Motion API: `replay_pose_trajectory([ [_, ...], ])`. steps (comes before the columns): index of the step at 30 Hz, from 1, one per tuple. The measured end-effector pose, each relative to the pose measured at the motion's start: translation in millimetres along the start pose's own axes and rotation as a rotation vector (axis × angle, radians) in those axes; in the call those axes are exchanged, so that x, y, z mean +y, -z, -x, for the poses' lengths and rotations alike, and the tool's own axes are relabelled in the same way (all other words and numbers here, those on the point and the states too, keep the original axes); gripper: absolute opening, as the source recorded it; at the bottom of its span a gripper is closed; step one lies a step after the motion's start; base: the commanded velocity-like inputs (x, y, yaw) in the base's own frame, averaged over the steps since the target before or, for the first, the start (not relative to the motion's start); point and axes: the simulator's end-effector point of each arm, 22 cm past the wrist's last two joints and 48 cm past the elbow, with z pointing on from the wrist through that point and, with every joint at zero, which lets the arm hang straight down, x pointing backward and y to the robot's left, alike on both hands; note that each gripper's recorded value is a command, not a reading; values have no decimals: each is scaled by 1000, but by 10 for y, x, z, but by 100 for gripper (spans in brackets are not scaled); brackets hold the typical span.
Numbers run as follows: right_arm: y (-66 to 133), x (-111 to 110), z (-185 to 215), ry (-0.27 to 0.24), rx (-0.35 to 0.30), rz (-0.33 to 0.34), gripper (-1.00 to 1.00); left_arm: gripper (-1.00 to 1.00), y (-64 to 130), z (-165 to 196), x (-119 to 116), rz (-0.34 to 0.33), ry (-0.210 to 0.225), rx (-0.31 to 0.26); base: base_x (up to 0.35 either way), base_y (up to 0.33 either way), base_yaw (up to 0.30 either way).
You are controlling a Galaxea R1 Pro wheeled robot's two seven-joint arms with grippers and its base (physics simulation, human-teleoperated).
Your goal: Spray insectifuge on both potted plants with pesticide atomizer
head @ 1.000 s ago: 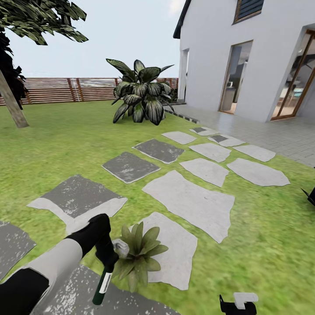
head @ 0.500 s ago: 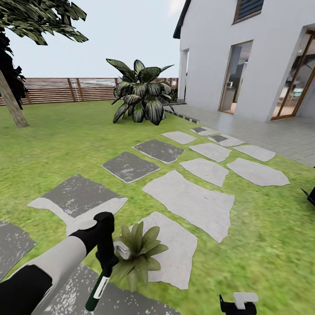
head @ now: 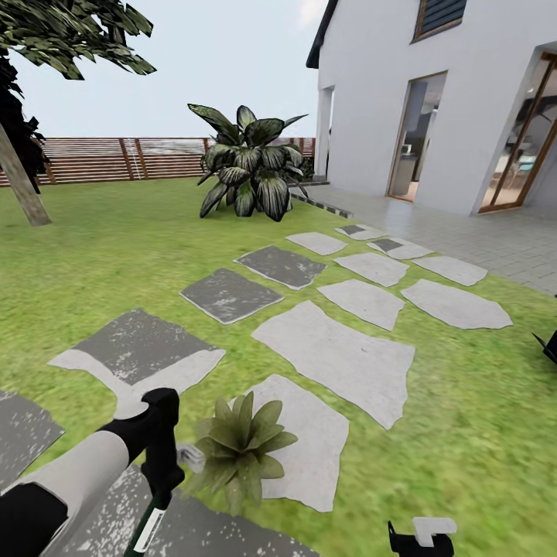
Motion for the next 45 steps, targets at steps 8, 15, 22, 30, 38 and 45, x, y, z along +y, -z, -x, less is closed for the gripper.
replay_pose_trajectory([
  [8,1,-1,0,0,0,0,100,-100,-187,-87,-82,-16,-6,31,157,0,0],
  [15,-1,-1,1,0,0,0,100,-100,-484,-242,-145,-21,-9,70,9,0,0],
  [22,0,1,0,1,0,1,100,-100,-480,-93,-243,-8,-37,47,0,0,0],
  [30,-1,4,-2,1,1,1,100,-100,-392,82,-170,35,-31,-18,-163,0,0],
  [38,1,4,-2,1,0,1,100,-100,-340,238,-123,35,22,-98,-22,0,0],
  [45,0,3,0,1,0,1,100,-100,-342,588,-510,47,-55,-121,0,0,0],
])
